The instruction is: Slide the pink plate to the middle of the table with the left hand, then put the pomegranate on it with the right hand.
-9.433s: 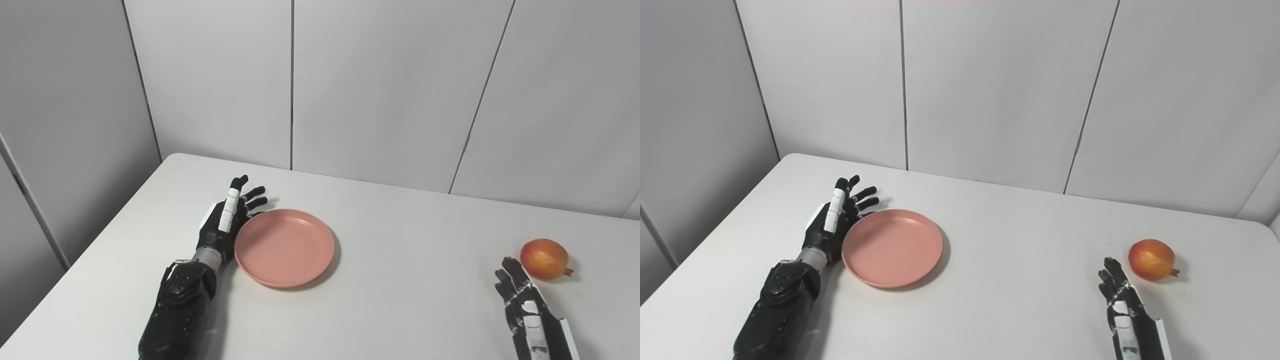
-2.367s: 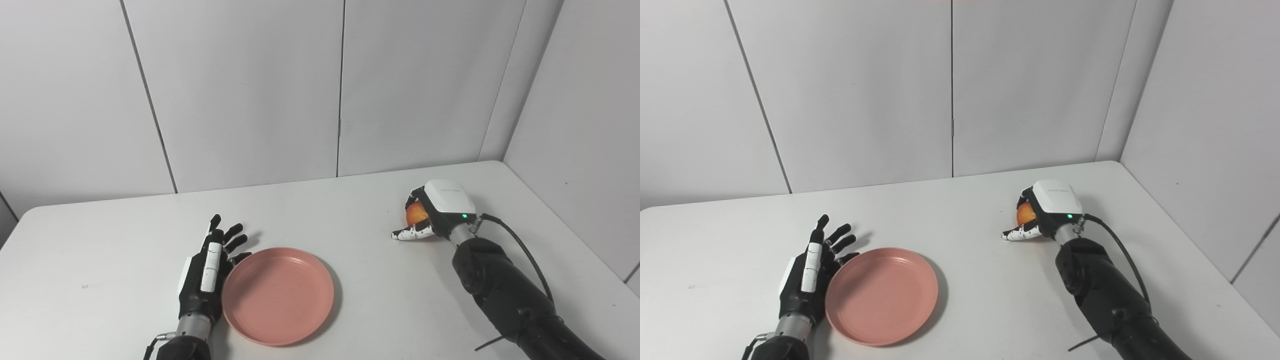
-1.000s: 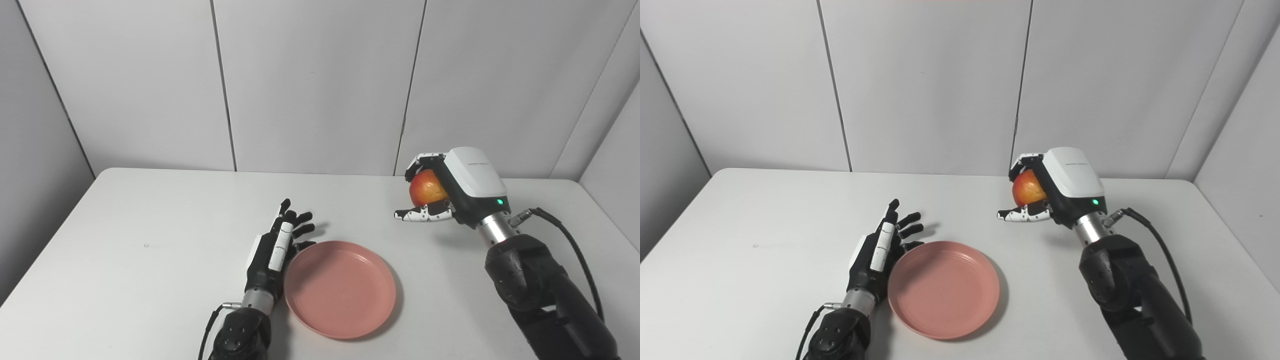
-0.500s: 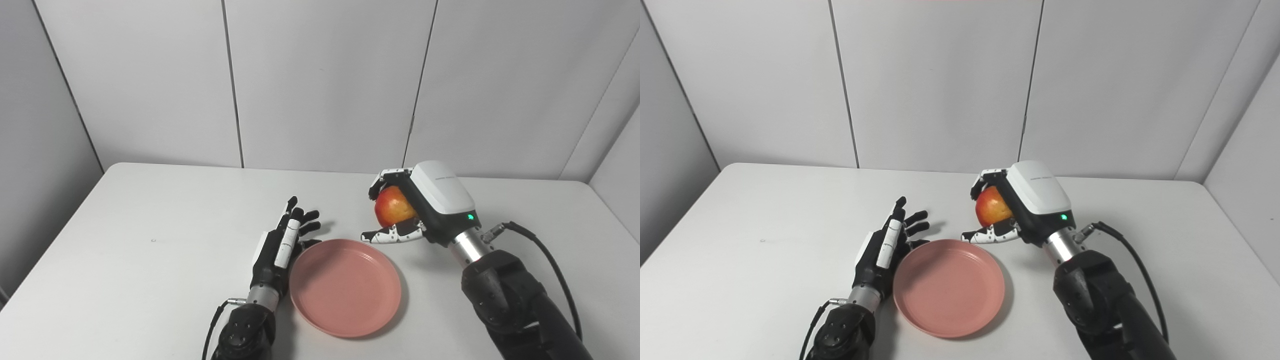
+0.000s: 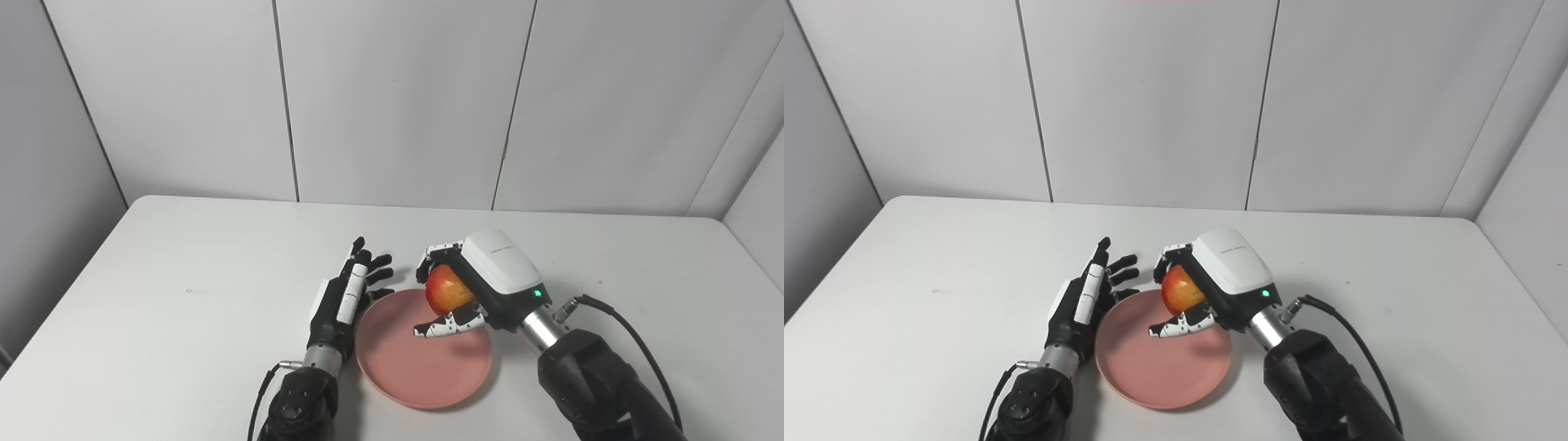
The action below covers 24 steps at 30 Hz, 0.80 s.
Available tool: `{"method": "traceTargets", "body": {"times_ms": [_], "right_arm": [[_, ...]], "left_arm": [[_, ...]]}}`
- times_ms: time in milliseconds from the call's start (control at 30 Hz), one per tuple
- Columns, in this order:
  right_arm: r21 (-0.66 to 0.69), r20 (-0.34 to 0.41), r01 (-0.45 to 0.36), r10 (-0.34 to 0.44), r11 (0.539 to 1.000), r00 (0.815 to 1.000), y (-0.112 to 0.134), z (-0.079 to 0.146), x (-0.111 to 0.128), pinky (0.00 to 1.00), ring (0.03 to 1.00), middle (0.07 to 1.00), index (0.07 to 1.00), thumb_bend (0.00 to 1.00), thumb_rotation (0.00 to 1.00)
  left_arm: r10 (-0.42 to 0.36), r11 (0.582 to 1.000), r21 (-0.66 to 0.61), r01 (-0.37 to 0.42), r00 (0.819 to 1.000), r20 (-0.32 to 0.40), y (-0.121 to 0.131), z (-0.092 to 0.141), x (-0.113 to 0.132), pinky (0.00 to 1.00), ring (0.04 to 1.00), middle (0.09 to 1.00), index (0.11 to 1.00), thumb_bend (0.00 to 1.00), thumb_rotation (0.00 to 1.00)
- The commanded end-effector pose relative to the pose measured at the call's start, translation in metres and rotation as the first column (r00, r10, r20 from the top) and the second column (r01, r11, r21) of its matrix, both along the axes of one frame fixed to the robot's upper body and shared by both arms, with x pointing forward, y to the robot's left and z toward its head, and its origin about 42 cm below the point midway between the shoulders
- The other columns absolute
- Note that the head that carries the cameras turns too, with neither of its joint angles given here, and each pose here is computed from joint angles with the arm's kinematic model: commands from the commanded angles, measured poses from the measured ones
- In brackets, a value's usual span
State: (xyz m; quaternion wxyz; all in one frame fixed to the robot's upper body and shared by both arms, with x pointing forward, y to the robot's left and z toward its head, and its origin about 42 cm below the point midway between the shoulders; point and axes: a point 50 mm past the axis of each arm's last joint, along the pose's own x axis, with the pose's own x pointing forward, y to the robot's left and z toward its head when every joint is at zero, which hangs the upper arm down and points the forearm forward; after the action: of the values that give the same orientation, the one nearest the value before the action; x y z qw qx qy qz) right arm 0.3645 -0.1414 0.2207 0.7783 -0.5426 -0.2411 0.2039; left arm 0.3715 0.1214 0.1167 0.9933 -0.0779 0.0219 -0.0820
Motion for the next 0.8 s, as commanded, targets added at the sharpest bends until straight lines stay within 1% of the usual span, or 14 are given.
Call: {"method": "traceTargets", "body": {"times_ms": [0,133,233,333,500,600,767], "right_arm": [[0.011,0.077,-0.038,0.037,0.999,0.996,0.004,0.012,0.004,0.23,0.301,0.398,0.477,0.52,0.16],[-0.015,0.063,-0.043,0.044,0.999,0.997,0.005,0.002,0.006,0.22,0.297,0.391,0.477,0.51,0.16],[-0.026,0.056,-0.057,0.059,0.998,0.997,0.007,-0.005,0.008,0.22,0.290,0.382,0.477,0.51,0.16],[-0.038,0.045,-0.067,0.069,0.997,0.997,0.009,-0.009,0.008,0.23,0.291,0.380,0.476,0.52,0.15],[-0.054,0.025,-0.072,0.074,0.996,0.997,0.013,-0.013,0.010,0.24,0.297,0.392,0.477,0.52,0.15],[-0.072,0.010,-0.074,0.075,0.995,0.997,0.015,-0.015,0.010,0.25,0.307,0.399,0.478,0.51,0.15],[-0.090,-0.010,-0.092,0.092,0.992,0.996,0.018,-0.015,0.010,0.26,0.320,0.413,0.479,0.51,0.15]], "left_arm": [[0.000,1.000,-0.011,-0.001,1.000,-0.014,-0.004,0.002,0.002,0.65,0.792,0.811,1.000,0.80,0.91],[0.002,1.000,-0.004,-0.002,1.000,-0.012,-0.004,0.002,0.002,0.66,0.789,0.811,1.000,0.79,0.91],[0.003,1.000,0.003,-0.003,1.000,-0.010,-0.004,0.002,0.002,0.62,0.786,0.816,1.000,0.77,0.92],[0.000,1.000,0.010,0.000,1.000,-0.007,-0.005,0.002,0.002,0.63,0.789,0.820,1.000,0.77,0.93],[-0.001,1.000,0.014,0.001,1.000,-0.003,-0.006,0.003,0.002,0.63,0.796,0.817,1.000,0.76,0.93],[0.000,1.000,0.020,0.000,1.000,-0.003,-0.006,0.003,0.002,0.65,0.791,0.813,1.000,0.74,0.94],[-0.005,1.000,0.024,0.005,1.000,-0.001,-0.007,0.003,0.003,0.65,0.788,0.807,1.000,0.73,0.94]]}}
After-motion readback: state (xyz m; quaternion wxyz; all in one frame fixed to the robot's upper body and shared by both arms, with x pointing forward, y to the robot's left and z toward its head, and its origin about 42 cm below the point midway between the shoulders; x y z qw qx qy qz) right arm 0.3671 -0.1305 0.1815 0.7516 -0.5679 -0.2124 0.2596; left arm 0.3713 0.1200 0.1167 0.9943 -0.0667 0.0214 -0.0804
